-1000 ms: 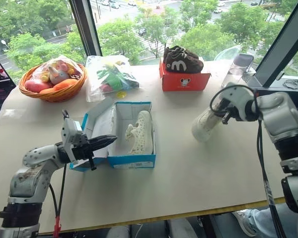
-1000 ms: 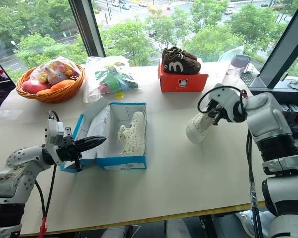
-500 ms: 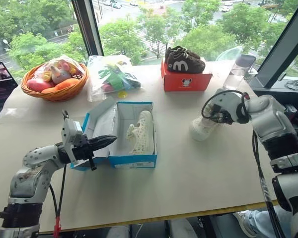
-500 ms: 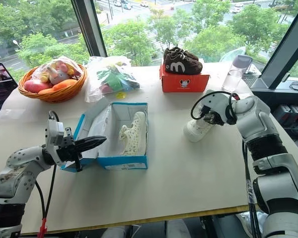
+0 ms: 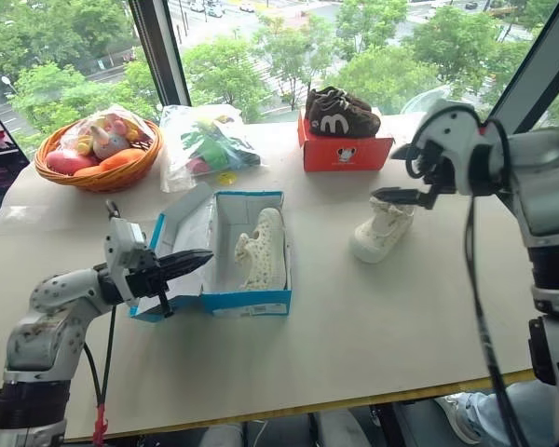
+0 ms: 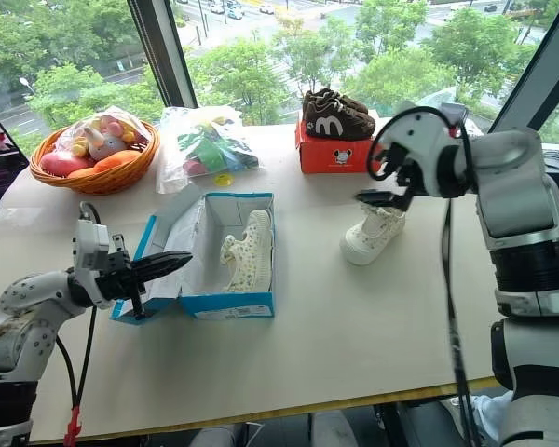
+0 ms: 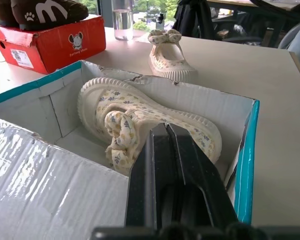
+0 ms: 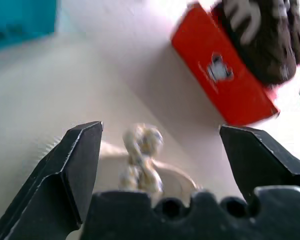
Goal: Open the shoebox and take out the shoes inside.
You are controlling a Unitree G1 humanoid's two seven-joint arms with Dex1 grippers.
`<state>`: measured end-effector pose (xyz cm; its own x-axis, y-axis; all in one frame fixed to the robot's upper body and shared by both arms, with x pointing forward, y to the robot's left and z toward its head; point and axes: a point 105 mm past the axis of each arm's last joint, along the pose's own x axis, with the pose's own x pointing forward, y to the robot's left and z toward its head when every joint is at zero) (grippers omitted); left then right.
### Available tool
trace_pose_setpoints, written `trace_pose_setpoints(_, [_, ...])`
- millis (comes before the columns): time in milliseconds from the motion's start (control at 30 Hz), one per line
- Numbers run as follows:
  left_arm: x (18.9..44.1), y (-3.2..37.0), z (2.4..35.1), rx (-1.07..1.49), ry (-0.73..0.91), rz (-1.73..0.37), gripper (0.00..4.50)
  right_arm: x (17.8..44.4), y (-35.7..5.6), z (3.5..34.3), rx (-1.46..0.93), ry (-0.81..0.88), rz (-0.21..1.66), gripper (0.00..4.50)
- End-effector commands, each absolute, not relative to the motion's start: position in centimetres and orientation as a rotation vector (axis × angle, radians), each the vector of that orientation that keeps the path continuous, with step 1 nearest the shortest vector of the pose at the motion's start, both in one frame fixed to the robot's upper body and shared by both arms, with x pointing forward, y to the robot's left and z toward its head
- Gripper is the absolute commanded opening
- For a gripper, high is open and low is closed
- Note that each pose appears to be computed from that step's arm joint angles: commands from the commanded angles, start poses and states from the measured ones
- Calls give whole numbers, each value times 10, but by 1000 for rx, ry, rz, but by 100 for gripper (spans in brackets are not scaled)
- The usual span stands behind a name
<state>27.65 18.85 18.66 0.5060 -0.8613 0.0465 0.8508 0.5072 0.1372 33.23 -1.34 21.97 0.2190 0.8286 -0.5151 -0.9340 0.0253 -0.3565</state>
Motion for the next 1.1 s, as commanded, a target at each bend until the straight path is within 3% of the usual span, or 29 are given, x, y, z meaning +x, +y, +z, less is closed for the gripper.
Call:
trace_pose_setpoints(33, [270, 191, 199, 108, -156, -1047, 0, 331, 2, 227, -754, 136, 1404, 437])
trace_pose_setpoints(267, [266, 189, 200, 93, -156, -1072, 0, 353, 21, 222, -775, 146, 1363, 437])
trace_pose_setpoints(700, [267, 188, 199, 109, -144, -1068, 0, 386, 10, 172, -941, 283, 1259, 437])
trace_pose_setpoints(733, [267, 188, 199, 111, -143, -1068, 0, 386, 10, 171, -942, 286, 1261, 387])
trace_pose_setpoints(800, [268, 187, 198, 115, -140, -1066, 0, 386, 9, 168, -947, 288, 1267, 341])
trace_pose_setpoints(1100, [271, 186, 195, 123, -135, -1058, 0, 381, 10, 163, -963, 295, 1291, 30])
